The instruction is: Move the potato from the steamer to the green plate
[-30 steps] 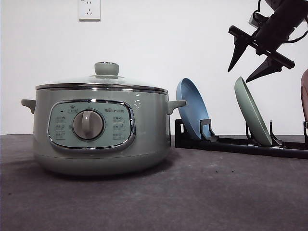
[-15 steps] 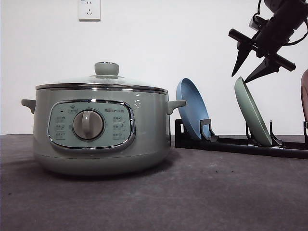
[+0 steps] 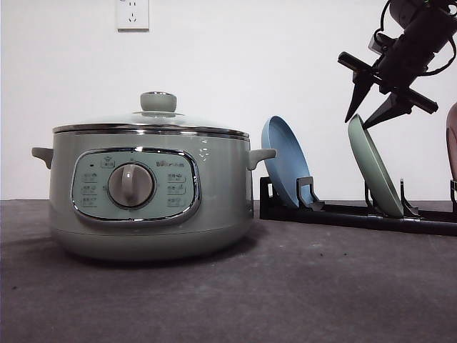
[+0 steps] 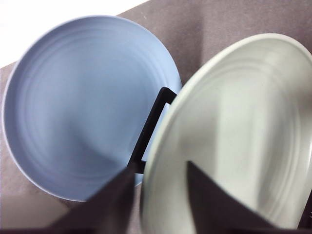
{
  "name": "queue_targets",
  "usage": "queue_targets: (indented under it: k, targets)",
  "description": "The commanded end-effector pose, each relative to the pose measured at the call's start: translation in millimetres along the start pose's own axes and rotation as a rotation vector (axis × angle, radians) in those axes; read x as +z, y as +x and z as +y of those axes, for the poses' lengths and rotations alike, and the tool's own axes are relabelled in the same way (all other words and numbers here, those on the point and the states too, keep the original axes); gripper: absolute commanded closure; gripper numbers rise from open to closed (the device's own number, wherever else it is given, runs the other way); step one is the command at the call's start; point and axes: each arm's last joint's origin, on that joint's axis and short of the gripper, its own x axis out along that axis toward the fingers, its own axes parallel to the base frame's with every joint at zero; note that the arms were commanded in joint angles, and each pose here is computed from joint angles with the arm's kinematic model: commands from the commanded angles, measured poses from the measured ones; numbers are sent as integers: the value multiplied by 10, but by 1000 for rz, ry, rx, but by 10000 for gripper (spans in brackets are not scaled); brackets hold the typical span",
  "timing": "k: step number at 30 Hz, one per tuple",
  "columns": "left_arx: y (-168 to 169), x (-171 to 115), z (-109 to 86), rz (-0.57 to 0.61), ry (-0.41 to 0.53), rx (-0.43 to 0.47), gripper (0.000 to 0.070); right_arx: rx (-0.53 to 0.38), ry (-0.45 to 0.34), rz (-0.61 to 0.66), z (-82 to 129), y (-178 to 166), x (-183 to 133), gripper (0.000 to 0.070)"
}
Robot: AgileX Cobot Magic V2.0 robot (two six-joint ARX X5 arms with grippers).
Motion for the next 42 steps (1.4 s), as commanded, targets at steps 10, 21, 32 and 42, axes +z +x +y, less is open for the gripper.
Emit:
queue_targets:
  k: [10, 21, 32, 42]
  targets:
    - [-27, 33, -21, -1, 4, -6, 0, 54, 3, -13, 9, -36, 80, 697]
    - [-27, 25, -21, 6, 0, -6, 0, 208, -66, -130, 342, -706, 220, 697]
    - [-28, -20, -20, 50, -21, -5, 0, 398, -311, -199, 901, -1902, -60, 697]
    - [-28, -19, -20, 49, -17, -6, 0, 290, -687, -95, 1360, -2825, -1043, 697]
